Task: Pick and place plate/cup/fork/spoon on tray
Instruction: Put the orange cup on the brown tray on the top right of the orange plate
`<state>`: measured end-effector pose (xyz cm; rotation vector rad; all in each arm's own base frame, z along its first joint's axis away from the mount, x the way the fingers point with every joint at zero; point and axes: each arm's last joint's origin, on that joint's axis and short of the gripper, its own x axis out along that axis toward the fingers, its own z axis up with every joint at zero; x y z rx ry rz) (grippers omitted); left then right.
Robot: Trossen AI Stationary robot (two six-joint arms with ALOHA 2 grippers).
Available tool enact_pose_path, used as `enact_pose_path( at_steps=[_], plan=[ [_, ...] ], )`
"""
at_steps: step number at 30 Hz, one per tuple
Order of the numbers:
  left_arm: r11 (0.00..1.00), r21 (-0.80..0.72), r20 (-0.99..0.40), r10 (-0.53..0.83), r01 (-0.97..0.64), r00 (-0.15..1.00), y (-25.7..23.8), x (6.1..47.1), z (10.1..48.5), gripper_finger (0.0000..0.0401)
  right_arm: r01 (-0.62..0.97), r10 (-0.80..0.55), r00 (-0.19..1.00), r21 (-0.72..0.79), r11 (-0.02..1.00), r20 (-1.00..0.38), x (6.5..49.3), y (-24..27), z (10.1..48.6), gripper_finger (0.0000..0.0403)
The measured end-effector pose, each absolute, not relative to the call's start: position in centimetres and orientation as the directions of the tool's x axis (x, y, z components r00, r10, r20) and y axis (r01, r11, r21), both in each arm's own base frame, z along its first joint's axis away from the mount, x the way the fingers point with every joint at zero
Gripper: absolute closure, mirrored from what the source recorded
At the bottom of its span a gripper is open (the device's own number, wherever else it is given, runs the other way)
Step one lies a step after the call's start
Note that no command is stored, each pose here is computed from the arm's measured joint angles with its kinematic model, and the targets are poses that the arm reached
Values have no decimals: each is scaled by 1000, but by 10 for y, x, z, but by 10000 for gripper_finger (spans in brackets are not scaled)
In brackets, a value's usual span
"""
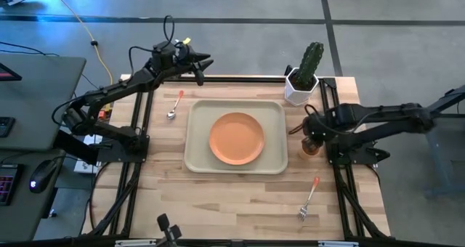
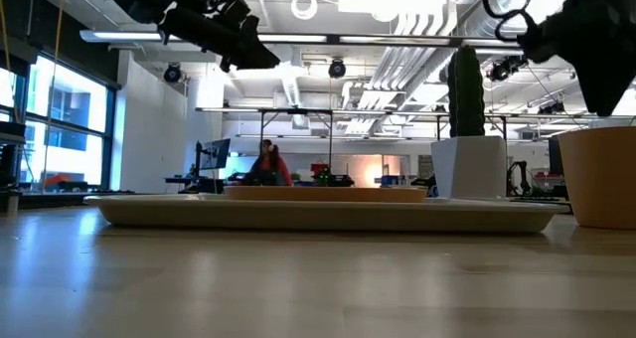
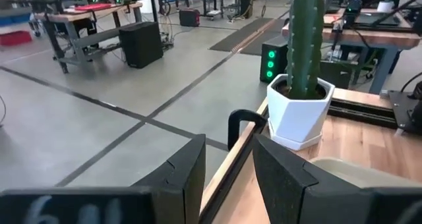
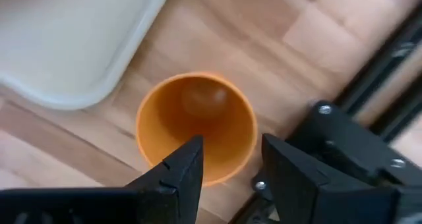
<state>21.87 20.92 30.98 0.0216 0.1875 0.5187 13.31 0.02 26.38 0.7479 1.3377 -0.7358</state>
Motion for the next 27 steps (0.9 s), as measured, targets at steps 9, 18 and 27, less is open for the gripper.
enact_pose_path(
  at_steps=[9, 18, 27],
  plan=[
    [869, 38, -241, 488, -494, 839, 205, 215, 307, 284, 822, -60, 60, 15, 569, -996, 124, -13, 242, 258],
    [847, 101, -267, 528, -521, 806, 206, 213, 304, 284, 854, -35, 88, 58, 517, -995, 134, -25, 233, 281],
    [841, 168, -267, 542, -515, 797, 209, 209, 305, 284, 860, 34, 31, 44, 508, -999, 140, -28, 226, 338]
  ],
)
